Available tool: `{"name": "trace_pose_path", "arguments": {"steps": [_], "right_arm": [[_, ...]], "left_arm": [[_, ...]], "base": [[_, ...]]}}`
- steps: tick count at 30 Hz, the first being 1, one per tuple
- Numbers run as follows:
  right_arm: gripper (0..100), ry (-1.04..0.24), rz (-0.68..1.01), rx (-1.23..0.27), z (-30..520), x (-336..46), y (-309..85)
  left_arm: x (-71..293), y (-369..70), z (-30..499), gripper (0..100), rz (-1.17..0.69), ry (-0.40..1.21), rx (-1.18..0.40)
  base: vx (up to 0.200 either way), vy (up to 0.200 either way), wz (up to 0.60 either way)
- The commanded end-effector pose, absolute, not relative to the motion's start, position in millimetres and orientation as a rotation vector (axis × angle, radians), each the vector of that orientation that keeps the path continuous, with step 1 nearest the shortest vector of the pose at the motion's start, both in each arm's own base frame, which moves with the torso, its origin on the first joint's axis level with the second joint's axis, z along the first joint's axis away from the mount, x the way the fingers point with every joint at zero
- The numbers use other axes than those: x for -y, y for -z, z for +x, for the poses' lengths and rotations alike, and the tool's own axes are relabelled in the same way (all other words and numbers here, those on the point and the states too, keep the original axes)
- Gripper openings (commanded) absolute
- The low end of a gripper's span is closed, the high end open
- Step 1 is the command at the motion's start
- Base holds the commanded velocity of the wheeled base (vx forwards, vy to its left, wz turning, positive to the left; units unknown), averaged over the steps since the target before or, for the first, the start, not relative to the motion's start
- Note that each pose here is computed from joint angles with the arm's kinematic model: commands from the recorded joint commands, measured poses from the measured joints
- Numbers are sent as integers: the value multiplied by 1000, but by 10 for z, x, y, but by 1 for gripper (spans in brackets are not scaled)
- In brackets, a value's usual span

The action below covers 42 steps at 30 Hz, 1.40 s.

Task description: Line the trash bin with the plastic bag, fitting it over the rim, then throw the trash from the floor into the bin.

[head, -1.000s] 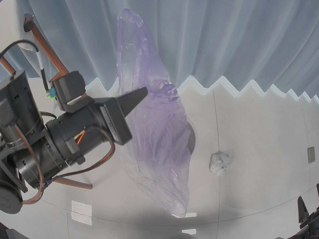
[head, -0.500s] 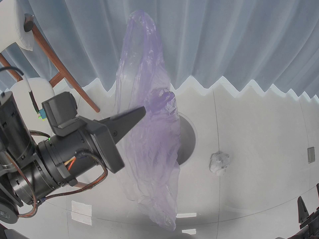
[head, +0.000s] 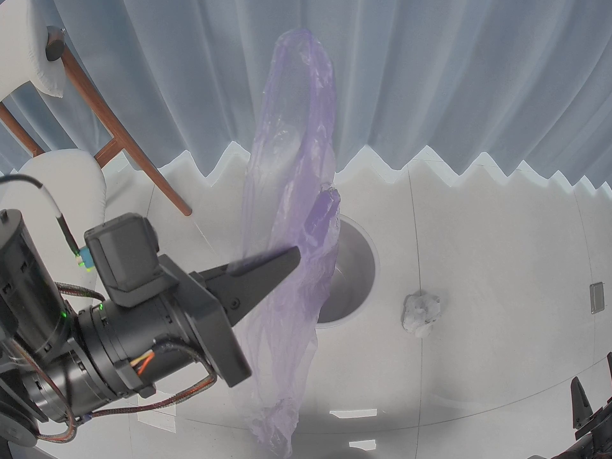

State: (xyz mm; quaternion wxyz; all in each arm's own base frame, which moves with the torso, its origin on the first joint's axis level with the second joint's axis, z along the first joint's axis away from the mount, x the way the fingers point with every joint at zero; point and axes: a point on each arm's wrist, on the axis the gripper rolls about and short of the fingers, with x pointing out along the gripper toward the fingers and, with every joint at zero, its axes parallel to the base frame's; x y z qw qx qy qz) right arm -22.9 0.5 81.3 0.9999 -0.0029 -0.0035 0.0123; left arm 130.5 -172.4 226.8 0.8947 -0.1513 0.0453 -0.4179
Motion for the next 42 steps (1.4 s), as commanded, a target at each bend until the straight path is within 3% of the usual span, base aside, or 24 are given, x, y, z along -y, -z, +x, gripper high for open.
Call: {"name": "trace_pose_path", "arguments": {"steps": [1,19,29,42], "right_arm": [[100,-26,-6,6,-228,-5,-761],[100,-26,-6,6,-228,-5,-761],[100,-26,-6,6,-228,-5,-761],[100,-26,-6,6,-228,-5,-761]], "left_arm": [[1688,-2221,1255,0,-307,871,-105],[1663,-2219,1138,0,-313,922,-70],[1560,-2002,1003,0,-253,944,-123],[1481,-2033,1596,0,-195,699,-98]], "base": [[0,0,0],[0,0,0],[0,0,0],[0,0,0]]}}
